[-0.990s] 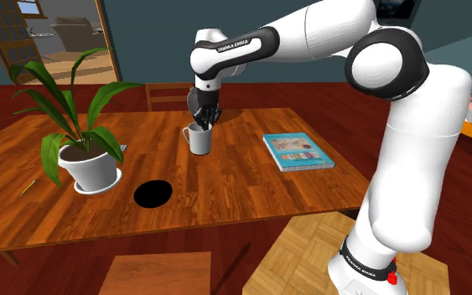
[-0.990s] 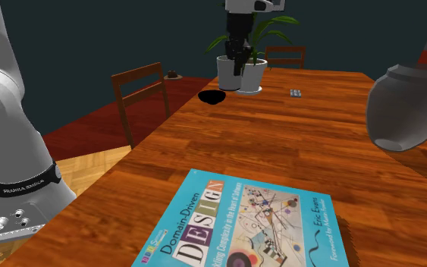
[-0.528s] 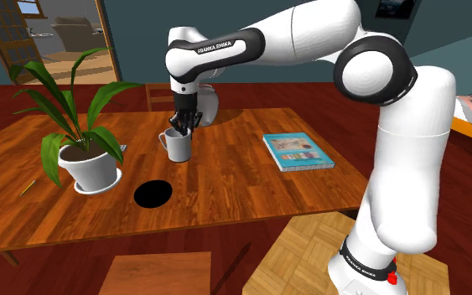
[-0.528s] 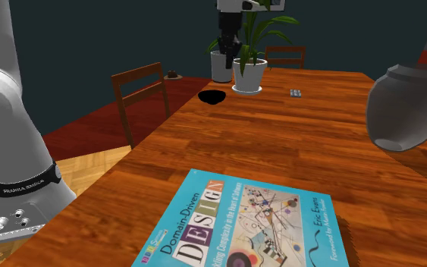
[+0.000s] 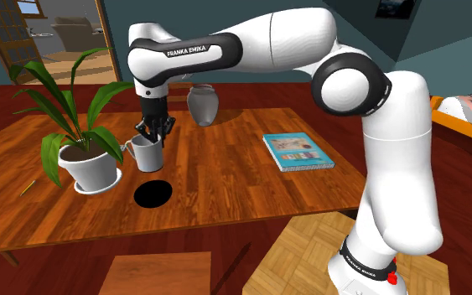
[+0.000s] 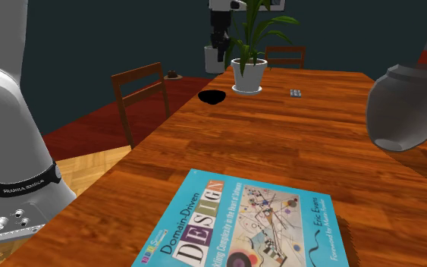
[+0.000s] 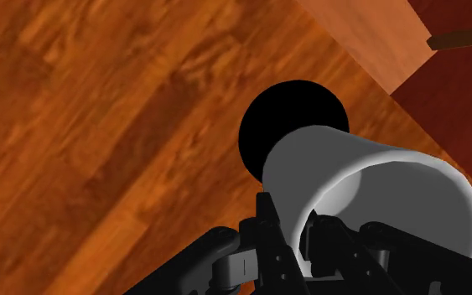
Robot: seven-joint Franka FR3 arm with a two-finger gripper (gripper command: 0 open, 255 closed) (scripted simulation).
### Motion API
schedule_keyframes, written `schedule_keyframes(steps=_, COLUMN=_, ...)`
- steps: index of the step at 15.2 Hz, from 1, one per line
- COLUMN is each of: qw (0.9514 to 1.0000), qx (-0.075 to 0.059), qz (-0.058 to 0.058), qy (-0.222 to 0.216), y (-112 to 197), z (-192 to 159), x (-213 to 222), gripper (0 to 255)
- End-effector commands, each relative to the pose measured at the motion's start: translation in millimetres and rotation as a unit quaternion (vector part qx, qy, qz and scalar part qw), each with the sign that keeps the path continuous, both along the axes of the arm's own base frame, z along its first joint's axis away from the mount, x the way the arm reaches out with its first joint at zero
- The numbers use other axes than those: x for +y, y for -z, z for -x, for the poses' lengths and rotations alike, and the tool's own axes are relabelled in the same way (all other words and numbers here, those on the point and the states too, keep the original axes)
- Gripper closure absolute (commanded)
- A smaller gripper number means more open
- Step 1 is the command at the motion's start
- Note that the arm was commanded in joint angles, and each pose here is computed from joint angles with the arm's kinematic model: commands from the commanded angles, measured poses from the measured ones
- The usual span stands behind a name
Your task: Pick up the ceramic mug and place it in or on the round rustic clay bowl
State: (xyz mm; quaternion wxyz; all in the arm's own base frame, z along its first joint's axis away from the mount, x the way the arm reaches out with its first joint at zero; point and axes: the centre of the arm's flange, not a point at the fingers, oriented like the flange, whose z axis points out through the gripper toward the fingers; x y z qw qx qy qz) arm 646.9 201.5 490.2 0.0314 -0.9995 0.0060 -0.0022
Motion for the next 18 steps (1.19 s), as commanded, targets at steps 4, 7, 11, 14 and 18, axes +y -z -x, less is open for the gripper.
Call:
schedule_keyframes(steps=4, qw=1.0, qx=0.0, qz=0.0, qy=0.001, y=9.6, z=-6.5, x=30.3, gripper=255)
schedule_keyframes(steps=7, qw=1.0, qx=0.0, qz=0.0, qy=0.001, y=25.4, z=-6.5, x=30.3, gripper=255)
schedule_keyframes(steps=11, qw=1.0, qx=0.0, qz=0.0, qy=0.001, y=46.5, z=-6.5, x=30.3, gripper=255)
schedule_keyframes(steps=14, qw=1.0, qx=0.0, qz=0.0, qy=0.001, y=62.4, z=-6.5, x=30.3, gripper=255)
schedule_keyframes(steps=18, qw=1.0, qx=0.0, qz=0.0, qy=0.001, y=83.5, z=-6.5, x=30.3, gripper=255)
